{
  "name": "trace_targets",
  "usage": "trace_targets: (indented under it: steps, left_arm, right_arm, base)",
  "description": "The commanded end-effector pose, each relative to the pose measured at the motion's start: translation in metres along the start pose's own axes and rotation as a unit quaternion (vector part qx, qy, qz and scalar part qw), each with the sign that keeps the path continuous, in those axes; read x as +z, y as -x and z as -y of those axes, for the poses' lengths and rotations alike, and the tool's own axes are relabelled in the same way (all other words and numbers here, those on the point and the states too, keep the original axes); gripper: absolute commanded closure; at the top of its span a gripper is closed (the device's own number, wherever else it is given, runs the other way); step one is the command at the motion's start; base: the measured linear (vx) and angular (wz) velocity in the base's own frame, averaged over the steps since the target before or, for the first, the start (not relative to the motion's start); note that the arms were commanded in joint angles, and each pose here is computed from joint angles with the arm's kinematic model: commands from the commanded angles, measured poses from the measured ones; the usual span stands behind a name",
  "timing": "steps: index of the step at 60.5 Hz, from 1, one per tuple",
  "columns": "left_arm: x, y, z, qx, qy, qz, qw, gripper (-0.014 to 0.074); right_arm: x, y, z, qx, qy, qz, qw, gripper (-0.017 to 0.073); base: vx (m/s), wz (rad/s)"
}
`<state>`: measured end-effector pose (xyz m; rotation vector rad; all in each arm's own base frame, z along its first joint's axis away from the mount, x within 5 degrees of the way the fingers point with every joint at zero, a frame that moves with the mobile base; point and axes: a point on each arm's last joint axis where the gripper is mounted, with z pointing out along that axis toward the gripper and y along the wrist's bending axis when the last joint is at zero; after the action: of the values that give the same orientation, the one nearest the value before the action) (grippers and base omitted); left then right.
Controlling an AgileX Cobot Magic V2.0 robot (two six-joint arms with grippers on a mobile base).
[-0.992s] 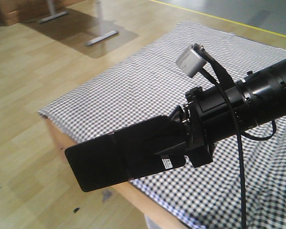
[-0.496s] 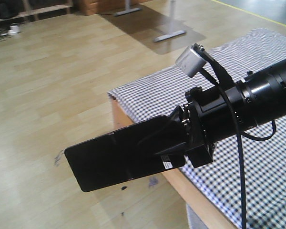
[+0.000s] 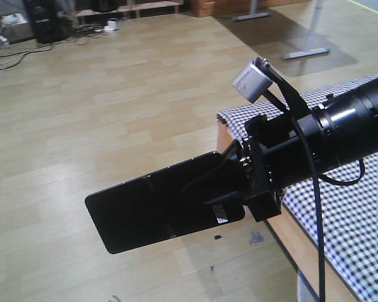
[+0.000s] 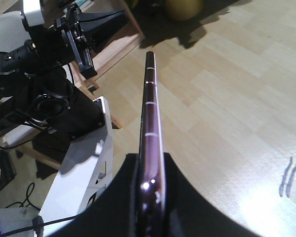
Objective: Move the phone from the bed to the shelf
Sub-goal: 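Drive away from the bed holding the phone in the right gripper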
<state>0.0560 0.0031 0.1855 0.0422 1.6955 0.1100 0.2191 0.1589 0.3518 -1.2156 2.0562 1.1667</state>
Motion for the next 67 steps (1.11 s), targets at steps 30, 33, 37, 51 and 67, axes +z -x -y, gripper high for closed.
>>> trace_targets:
  steps: [30, 33, 37, 51, 67]
  left_arm:
    - [-0.0032, 0.0154, -0.0011, -0.004, 0.003, 0.054, 0.999, 0.0593]
    - [-0.0032, 0.0154, -0.0011, -0.004, 0.003, 0.054, 0.999, 0.0593]
    - [-0.0032, 0.0154, -0.0011, -0.004, 0.003, 0.054, 0.999, 0.0593]
    - [-0.0032, 0.0154, -0.0011, -0.004, 0.003, 0.054, 0.999, 0.0593]
    - [-0.0032, 0.0154, -0.0011, -0.004, 0.003, 0.054, 0.999, 0.0593]
  right_arm:
    - [-0.0113, 0.0101, -0.0203, -0.012, 0.04, 0.032, 0.999, 0.056]
    - [-0.0113, 0.0101, -0.0203, -0.012, 0.04, 0.032, 0.999, 0.056]
    - [-0.0113, 0.0101, -0.0203, -0.012, 0.04, 0.032, 0.999, 0.056]
    - [-0.0113, 0.0101, -0.0203, -0.012, 0.04, 0.032, 0.999, 0.056]
    - [-0.0113, 0.0101, -0.0203, -0.012, 0.04, 0.032, 0.999, 0.056]
  base:
    - [-0.09, 0.35]
    - [-0.07, 0.27]
    - [-0.05, 0.26]
    - [-0.01, 0.16]
    - [0.06, 0.08]
